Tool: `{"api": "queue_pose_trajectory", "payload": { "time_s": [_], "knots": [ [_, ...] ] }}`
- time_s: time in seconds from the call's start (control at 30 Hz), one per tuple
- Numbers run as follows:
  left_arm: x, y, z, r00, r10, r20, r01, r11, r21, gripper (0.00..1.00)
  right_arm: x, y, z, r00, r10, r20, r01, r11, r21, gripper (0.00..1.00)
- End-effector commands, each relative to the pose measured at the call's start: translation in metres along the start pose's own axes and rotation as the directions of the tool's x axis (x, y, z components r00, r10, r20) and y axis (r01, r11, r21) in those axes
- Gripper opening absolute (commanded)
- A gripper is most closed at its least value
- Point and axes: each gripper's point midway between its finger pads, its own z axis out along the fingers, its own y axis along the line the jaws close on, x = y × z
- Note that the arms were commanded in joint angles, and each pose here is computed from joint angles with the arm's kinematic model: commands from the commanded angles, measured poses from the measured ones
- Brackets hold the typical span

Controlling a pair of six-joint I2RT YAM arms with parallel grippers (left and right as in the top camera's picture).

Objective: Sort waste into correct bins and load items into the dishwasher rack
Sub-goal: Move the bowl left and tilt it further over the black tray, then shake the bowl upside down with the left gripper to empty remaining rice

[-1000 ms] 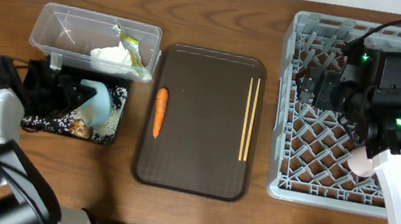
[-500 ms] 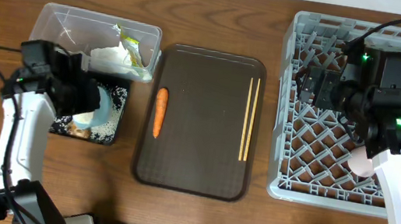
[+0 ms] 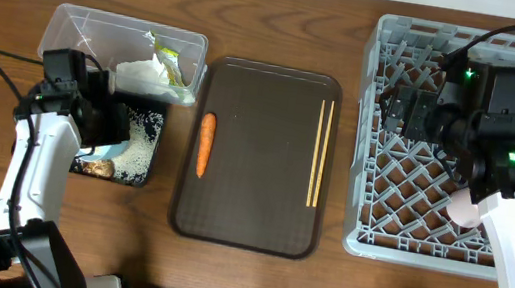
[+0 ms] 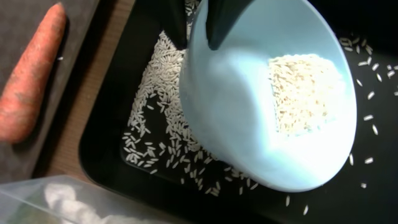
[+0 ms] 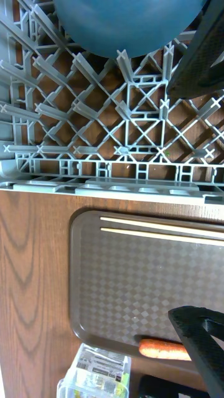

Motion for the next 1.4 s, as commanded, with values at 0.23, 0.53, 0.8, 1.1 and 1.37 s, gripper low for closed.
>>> {"api": "queue_pose_trajectory", "payload": {
  "time_s": [0.23, 0.53, 0.8, 1.1, 1.37],
  "knots": [
    [0.0, 0.0, 0.007, 1.0, 0.008, -0.022, -0.008, 1.0, -0.013, 0.26, -0.001, -0.002, -0.001, 1.0, -0.01, 0.003, 0.01, 1.0, 0.009, 0.99],
    [0.01, -0.018, 0.022, 0.994, 0.076, -0.081, -0.076, 0.997, 0.007, 0.27, -0.001, -0.002, -0.001, 1.0, -0.01, 0.003, 0.01, 1.0, 0.009, 0.99],
    [0.01, -0.031, 0.016, 0.982, 0.174, -0.072, -0.177, 0.983, -0.042, 0.27, -0.001, -0.002, -0.001, 1.0, -0.01, 0.004, 0.01, 1.0, 0.01, 0.99],
    [0.012, -0.02, 0.031, 0.977, 0.186, -0.106, -0.199, 0.973, -0.119, 0.27, -0.001, -0.002, -0.001, 1.0, -0.01, 0.003, 0.01, 1.0, 0.01, 0.99],
    [0.025, -0.017, 0.057, 0.966, 0.177, -0.187, -0.2, 0.974, -0.108, 0.24, 0.001, -0.002, -0.001, 1.0, -0.01, -0.004, 0.01, 1.0, 0.011, 0.99]
  ]
}}
